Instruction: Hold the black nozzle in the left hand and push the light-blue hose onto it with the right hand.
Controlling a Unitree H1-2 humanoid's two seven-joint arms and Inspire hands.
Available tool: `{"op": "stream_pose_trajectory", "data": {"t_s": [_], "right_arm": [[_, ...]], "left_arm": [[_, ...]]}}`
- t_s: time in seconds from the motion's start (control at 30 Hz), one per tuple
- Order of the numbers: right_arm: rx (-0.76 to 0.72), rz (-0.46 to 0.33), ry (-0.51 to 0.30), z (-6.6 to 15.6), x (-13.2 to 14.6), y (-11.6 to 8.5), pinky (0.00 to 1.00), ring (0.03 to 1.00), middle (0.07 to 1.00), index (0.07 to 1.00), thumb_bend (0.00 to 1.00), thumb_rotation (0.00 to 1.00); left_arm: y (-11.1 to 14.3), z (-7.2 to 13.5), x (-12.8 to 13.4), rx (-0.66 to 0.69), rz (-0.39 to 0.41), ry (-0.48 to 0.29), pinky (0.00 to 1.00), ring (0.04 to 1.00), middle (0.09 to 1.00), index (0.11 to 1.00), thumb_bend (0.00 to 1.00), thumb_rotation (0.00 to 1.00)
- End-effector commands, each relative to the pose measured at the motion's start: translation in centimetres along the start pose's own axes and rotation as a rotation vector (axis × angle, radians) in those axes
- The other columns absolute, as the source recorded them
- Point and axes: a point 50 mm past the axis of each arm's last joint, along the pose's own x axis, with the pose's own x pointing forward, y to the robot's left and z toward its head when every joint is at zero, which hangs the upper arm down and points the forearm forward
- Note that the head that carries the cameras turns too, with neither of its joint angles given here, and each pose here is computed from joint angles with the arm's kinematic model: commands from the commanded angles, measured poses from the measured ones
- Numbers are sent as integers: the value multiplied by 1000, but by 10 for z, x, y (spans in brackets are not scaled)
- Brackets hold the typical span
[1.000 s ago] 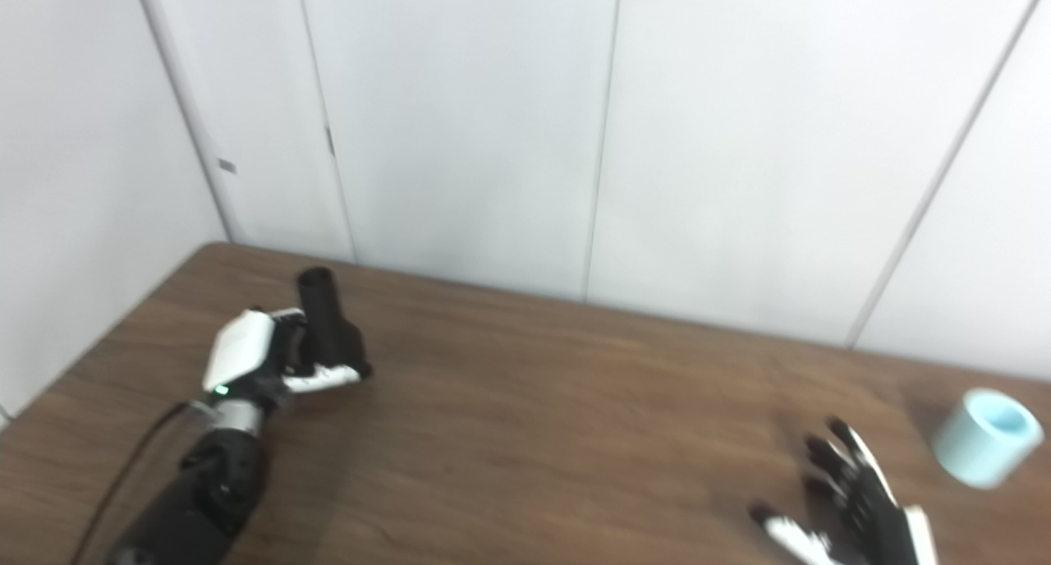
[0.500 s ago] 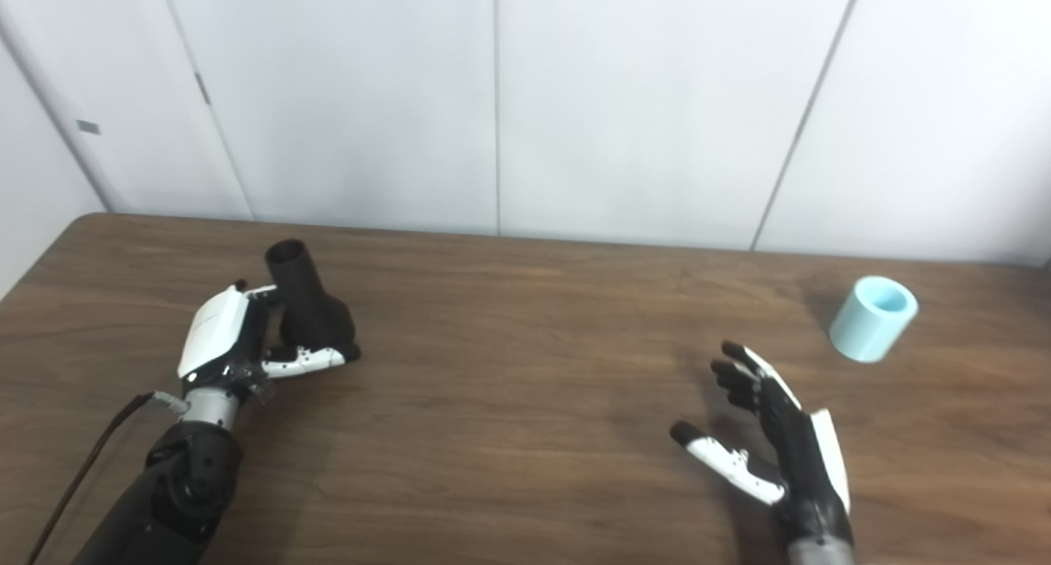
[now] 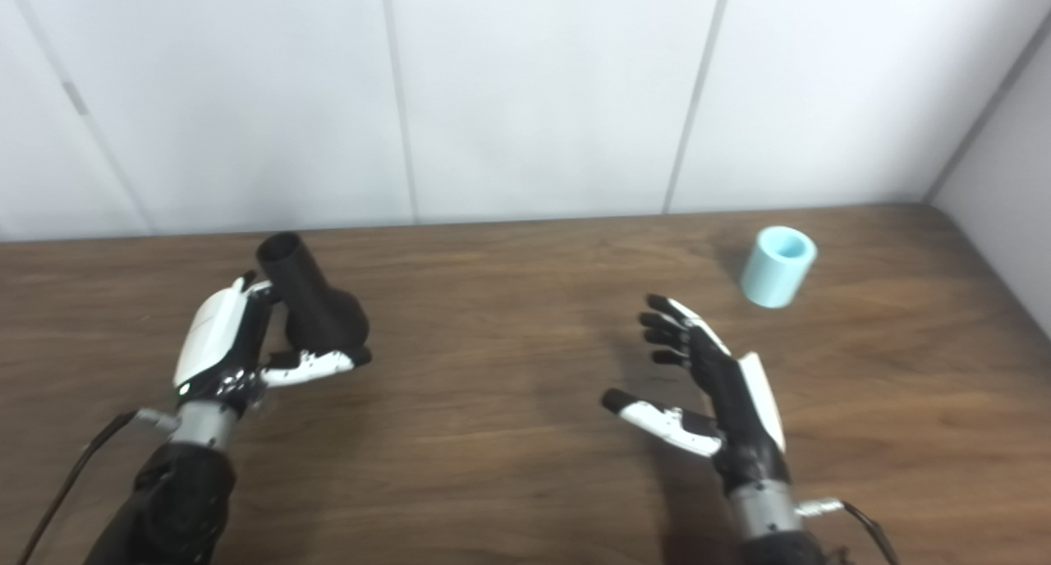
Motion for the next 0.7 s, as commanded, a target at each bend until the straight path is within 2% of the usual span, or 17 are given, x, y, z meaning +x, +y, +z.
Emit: {"op": "stream_pose_trajectory", "data": {"t_s": [0.0, 0.23, 0.37, 0.5, 0.67], "right_arm": [[14, -22, -84, 13, 6, -3, 704, 775, 794, 835, 742, 429], [0, -40, -85, 10, 7, -8, 723, 785, 796, 846, 747, 464], [11, -64, -60, 4, 7, -14, 752, 789, 794, 853, 767, 461], [3, -76, -73, -1, 11, -23, 760, 793, 801, 859, 763, 452], [5, -94, -88, 3, 15, -25, 689, 774, 801, 857, 763, 429]], "left_arm": [[6, 21, 3, 8, 26, -56, 1000, 832, 731, 483, 522, 50], [-17, 48, -5, -22, -40, -117, 1000, 836, 731, 484, 522, 49], [-28, 55, -8, -24, -56, -138, 1000, 836, 733, 484, 522, 49], [-44, 59, -12, 9, -85, -153, 1000, 835, 731, 484, 522, 49], [-63, 61, -17, 70, -116, -186, 1000, 837, 729, 485, 522, 49]]}}
